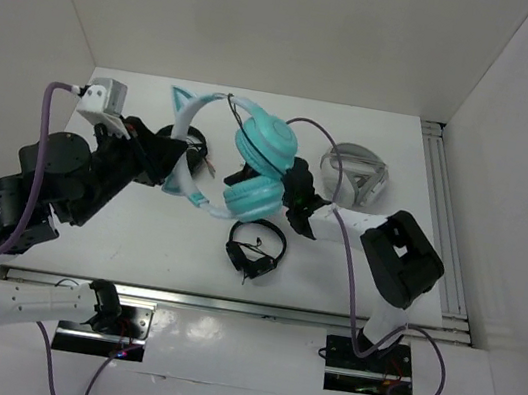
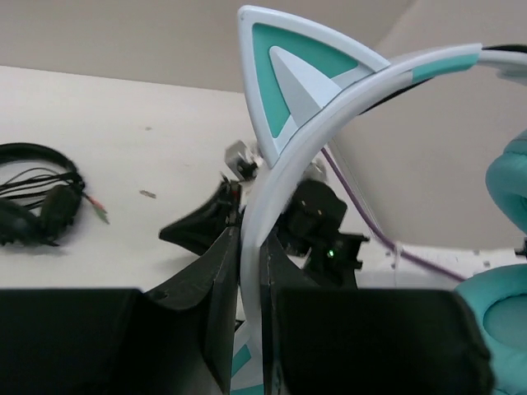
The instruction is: Wrap the headphones
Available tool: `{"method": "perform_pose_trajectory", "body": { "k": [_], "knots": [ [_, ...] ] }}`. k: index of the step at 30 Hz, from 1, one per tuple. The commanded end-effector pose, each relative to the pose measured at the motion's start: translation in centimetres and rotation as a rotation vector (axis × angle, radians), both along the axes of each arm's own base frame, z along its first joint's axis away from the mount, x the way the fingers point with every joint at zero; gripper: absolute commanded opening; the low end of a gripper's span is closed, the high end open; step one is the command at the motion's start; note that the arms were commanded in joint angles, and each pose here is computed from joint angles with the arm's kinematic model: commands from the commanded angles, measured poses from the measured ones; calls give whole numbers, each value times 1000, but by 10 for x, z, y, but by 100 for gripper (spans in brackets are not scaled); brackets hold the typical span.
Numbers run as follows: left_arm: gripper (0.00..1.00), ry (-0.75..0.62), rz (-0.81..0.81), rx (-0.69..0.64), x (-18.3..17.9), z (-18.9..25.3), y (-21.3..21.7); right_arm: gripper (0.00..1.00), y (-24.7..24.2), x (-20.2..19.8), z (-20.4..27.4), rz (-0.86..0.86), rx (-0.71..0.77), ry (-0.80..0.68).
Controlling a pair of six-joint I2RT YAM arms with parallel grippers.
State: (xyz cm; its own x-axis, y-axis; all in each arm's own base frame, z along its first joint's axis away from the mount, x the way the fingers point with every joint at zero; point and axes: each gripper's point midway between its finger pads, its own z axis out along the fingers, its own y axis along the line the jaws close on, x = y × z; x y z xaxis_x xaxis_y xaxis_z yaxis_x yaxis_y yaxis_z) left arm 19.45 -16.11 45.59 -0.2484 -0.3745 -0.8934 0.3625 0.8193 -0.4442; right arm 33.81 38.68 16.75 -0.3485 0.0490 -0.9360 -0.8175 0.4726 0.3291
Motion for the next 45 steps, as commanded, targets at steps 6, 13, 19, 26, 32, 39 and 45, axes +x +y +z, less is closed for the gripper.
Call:
{"method": "perform_pose_trajectory", "body": {
  "k": [6, 13, 19, 26, 32, 39, 45],
  "knots": [
    [0, 1, 644, -331, 22, 23, 106, 0, 3, -15, 30, 4, 88, -31],
    [0, -9, 840, -332, 40, 16, 117, 0, 2, -87, 80, -132, 3, -91],
    [0, 23, 866, -173, 82, 2, 105, 0, 4, -163, 98, -155, -69, -119],
    [0, 123, 798, -79, 121, -32, 104, 0, -21, -177, 118, -319, -198, -213],
    [0, 191, 857, 6, 146, -57, 138, 0, -28, -184, 137, -327, -214, -262],
    [0, 334, 675, 176, 169, -116, 116, 0, -29, -183, 181, -315, -211, -319],
    [0, 474, 513, 402, 160, -174, 80, 0, -30, -167, 202, -341, -329, -402]
  ]
}}
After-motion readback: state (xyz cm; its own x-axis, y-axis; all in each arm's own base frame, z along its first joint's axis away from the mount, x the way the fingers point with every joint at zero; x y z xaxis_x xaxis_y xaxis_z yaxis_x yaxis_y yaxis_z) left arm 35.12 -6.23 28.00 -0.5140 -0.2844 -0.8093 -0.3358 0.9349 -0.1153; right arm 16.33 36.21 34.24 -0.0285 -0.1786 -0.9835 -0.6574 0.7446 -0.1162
